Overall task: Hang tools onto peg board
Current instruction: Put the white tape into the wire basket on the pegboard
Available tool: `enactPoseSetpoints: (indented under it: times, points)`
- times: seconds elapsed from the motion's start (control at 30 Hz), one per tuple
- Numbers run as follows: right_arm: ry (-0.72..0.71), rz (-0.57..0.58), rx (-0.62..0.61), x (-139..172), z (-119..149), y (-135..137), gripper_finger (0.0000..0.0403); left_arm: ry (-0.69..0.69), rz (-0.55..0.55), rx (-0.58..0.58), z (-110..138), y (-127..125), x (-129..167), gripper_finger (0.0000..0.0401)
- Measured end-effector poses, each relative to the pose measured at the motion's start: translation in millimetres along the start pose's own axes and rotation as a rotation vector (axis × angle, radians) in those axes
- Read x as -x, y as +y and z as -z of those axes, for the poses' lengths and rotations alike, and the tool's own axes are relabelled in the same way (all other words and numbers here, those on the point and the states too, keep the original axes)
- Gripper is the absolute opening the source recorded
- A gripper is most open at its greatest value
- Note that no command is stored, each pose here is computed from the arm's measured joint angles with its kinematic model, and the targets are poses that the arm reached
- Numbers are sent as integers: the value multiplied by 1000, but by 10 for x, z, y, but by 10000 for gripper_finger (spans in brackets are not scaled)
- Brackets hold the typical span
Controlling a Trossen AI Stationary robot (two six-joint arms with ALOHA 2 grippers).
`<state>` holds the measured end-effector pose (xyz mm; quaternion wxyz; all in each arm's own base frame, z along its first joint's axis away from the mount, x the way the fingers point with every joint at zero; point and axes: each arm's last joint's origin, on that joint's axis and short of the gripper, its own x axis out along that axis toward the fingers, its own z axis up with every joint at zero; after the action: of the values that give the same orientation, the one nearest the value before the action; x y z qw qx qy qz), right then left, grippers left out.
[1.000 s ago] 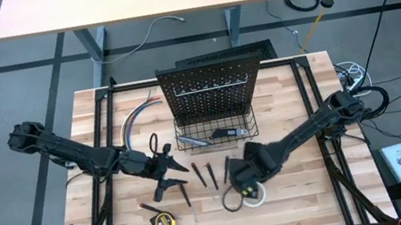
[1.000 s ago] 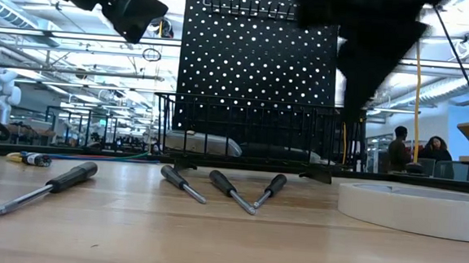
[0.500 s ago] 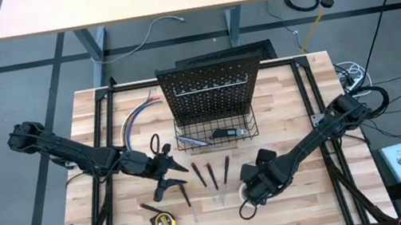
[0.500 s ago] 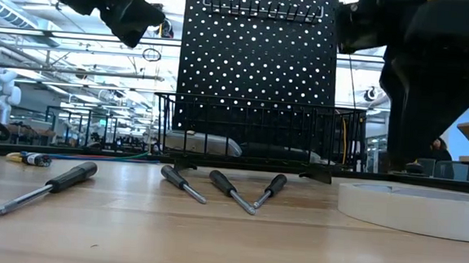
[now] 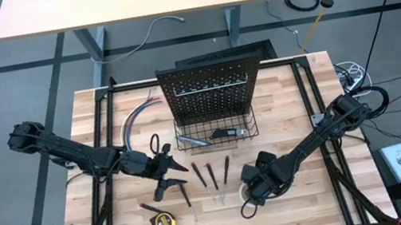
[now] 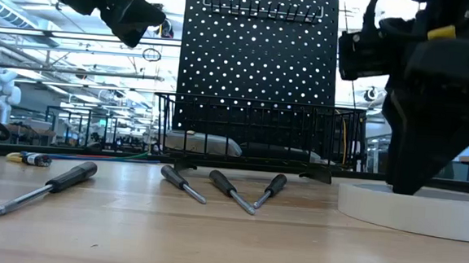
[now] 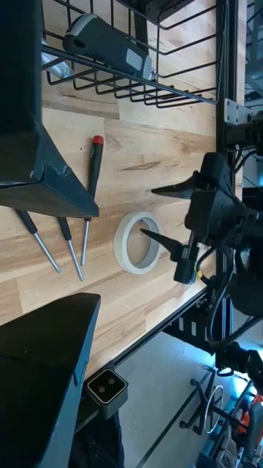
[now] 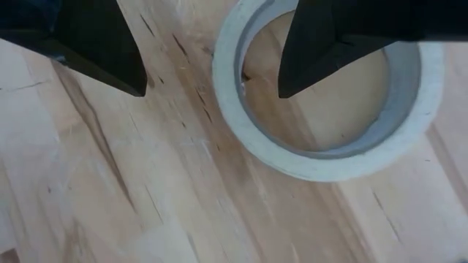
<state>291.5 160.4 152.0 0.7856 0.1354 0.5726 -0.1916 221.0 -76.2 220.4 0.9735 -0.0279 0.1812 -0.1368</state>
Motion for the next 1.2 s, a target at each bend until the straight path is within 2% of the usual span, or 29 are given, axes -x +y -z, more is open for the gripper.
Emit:
enactPoseSetpoints:
  times: [0.27,0.4,0.53,0.73,0.77,1.0,1.2]
  points:
    - [-14,-33,-18,-118,64,-34,298,0,0,-7,0,0,0,187]
    - [-13,-42,-20,-122,66,-32,273,0,0,-7,0,0,0,187]
    - [3,-53,-18,-121,70,-28,206,0,-1,-8,0,0,0,187]
    - [5,-52,-15,-121,71,-29,47,-1,-7,-8,0,2,0,187]
    - [6,-54,-15,-118,71,-29,31,-1,-7,-8,0,2,0,187]
    - [3,-63,14,-62,11,15,35,-1,-7,-8,0,2,0,187]
    - [-38,-38,86,164,-202,83,33,-1,-7,-6,0,2,0,187]
